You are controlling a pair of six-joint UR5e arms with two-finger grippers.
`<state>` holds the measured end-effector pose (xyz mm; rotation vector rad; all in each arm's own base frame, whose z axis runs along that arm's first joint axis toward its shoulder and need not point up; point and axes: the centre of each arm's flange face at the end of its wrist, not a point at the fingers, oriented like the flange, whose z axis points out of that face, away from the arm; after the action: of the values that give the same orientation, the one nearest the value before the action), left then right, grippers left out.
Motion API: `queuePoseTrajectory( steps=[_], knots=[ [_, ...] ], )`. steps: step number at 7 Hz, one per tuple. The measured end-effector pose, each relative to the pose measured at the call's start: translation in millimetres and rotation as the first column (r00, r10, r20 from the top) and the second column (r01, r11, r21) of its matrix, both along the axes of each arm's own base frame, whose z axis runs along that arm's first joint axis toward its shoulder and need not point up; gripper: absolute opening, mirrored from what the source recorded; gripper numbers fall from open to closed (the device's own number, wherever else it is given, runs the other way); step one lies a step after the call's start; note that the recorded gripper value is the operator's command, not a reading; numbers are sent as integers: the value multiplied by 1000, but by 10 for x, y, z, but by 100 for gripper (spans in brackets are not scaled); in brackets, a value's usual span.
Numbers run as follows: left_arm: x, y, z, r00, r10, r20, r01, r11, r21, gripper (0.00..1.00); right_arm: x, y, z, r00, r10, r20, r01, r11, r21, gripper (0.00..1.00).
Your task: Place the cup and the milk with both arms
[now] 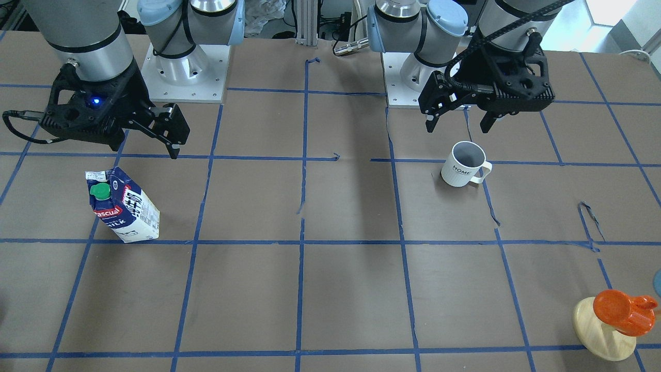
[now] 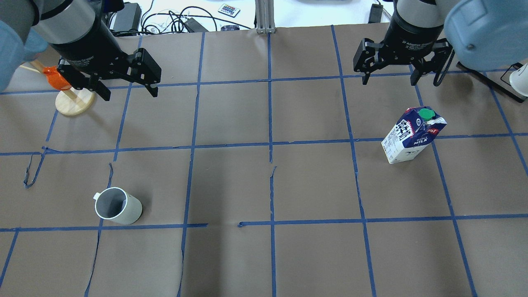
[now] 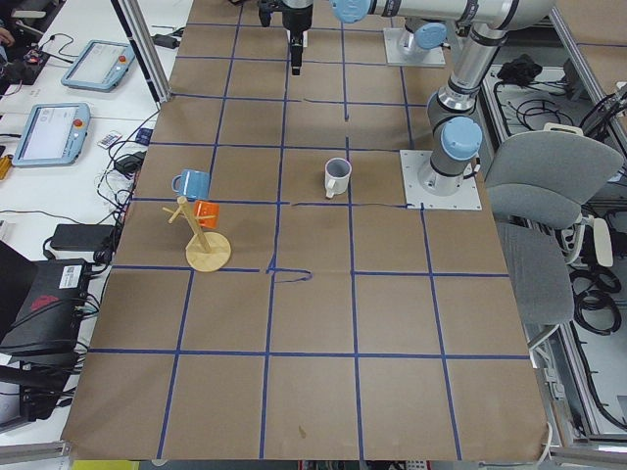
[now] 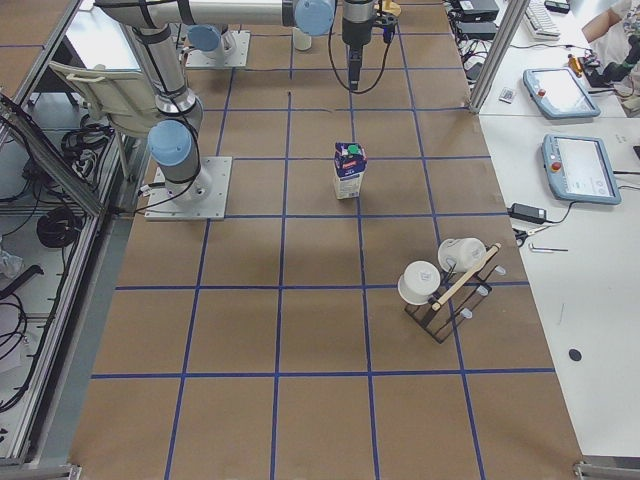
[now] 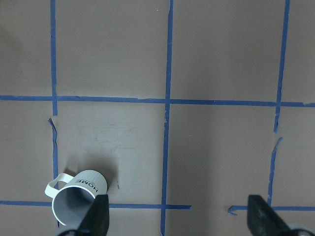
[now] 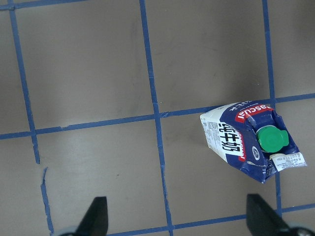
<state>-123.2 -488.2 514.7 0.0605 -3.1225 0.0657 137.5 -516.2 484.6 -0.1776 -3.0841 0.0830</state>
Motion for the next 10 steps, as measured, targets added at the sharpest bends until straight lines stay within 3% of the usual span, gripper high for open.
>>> queuePoseTrajectory(
  steps=[3,6,10],
  knots=[
    [0,0,0,1000,0,0,0,1000,0,100,-61,10,18,999,-2,-52,3,1000,3,100],
    [0,0,0,1000,0,0,0,1000,0,100,-54,208,175,999,2,-52,0,999,41,100],
    [-1,2,-2,1000,0,0,0,1000,2,100,-45,321,405,999,-3,-50,3,1000,2,100]
  ],
)
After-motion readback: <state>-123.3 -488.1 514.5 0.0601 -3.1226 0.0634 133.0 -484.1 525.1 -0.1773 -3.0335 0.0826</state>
